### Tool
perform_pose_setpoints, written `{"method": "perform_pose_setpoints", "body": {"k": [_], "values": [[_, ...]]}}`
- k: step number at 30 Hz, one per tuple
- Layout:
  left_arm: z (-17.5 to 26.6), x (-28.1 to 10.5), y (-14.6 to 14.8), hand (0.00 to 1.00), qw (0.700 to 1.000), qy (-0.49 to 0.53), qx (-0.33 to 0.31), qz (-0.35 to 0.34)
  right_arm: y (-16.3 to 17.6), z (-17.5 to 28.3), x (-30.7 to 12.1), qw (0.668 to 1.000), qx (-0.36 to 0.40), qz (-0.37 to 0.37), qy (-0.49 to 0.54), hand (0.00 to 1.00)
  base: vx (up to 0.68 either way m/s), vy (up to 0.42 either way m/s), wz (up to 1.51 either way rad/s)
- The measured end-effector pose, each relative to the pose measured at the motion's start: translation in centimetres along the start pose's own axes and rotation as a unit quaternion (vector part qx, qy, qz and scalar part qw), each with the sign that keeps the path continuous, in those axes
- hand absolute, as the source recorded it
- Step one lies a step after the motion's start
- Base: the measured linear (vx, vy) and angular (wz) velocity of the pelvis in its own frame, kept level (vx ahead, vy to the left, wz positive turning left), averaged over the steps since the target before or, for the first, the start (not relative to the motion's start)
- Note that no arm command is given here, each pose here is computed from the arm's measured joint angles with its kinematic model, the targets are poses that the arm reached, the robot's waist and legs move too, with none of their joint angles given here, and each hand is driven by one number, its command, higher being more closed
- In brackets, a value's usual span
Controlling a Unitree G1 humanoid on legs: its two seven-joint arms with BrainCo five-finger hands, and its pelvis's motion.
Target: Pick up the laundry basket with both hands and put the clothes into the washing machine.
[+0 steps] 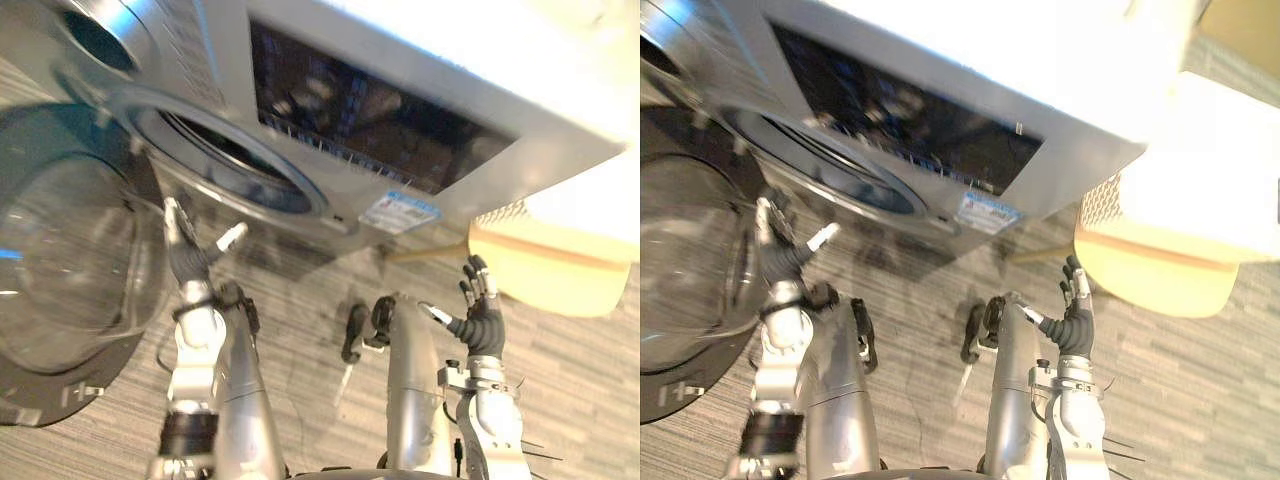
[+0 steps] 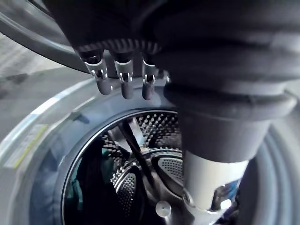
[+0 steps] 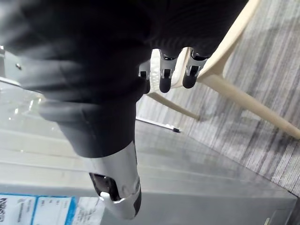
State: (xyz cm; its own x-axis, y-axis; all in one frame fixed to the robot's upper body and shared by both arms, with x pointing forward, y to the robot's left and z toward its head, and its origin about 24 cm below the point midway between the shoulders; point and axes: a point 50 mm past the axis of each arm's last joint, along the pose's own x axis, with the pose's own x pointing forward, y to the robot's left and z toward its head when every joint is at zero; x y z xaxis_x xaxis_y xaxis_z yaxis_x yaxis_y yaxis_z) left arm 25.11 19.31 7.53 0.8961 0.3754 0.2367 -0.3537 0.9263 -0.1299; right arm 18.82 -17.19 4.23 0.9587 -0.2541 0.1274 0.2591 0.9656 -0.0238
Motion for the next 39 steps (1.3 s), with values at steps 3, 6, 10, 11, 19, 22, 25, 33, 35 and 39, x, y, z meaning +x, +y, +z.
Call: {"method": "perform_pose_setpoints", "body": {"k": [3,6,10,11,19,22,25,33,35,39], "values": [[-3.2,-2.8,0.2,0.00,0.997,0.075,0.012,-0.020,0.0,-1.8,-0.3,0.999,-0.009,-0.002,0.040,0.00,0.10,-0.088,0.37],[-7.2,-5.8,1.2,0.00,0.984,0.175,0.034,-0.016,-0.2,-4.6,-0.8,0.994,-0.031,0.007,0.100,0.00,0.15,-0.060,0.27],[-11.1,-9.6,2.6,0.00,0.956,0.286,0.067,-0.022,0.1,-7.2,-1.4,0.986,-0.044,0.021,0.159,0.00,0.19,0.010,0.02],[-11.9,-10.3,2.9,0.00,0.948,0.307,0.076,-0.023,0.2,-7.7,-1.4,0.984,-0.046,0.025,0.169,0.00,0.13,0.039,-0.06],[-16.2,-14.4,4.7,0.00,0.883,0.436,0.161,-0.066,0.8,-13.1,-1.9,0.949,-0.090,0.063,0.295,0.00,0.09,0.065,-0.28],[-16.6,-14.2,5.6,0.00,0.875,0.445,0.179,-0.067,0.7,-13.9,-2.3,0.940,-0.107,0.071,0.317,0.00,0.00,0.085,-0.26],[-16.5,-13.7,6.1,0.00,0.875,0.444,0.184,-0.059,0.7,-14.3,-2.5,0.932,-0.126,0.085,0.330,0.00,-0.07,0.084,-0.05],[-16.5,-13.3,4.8,0.00,0.881,0.439,0.169,-0.051,1.5,-13.4,0.3,0.939,-0.143,0.099,0.295,0.00,-0.20,-0.004,0.14],[-16.6,-13.5,4.6,0.00,0.880,0.441,0.169,-0.054,1.6,-13.4,0.2,0.939,-0.143,0.099,0.296,0.00,-0.23,-0.031,0.46],[-16.5,-13.4,4.0,0.00,0.881,0.435,0.173,-0.074,0.6,-13.9,-1.0,0.937,-0.133,0.074,0.316,0.00,-0.17,0.019,0.62]]}}
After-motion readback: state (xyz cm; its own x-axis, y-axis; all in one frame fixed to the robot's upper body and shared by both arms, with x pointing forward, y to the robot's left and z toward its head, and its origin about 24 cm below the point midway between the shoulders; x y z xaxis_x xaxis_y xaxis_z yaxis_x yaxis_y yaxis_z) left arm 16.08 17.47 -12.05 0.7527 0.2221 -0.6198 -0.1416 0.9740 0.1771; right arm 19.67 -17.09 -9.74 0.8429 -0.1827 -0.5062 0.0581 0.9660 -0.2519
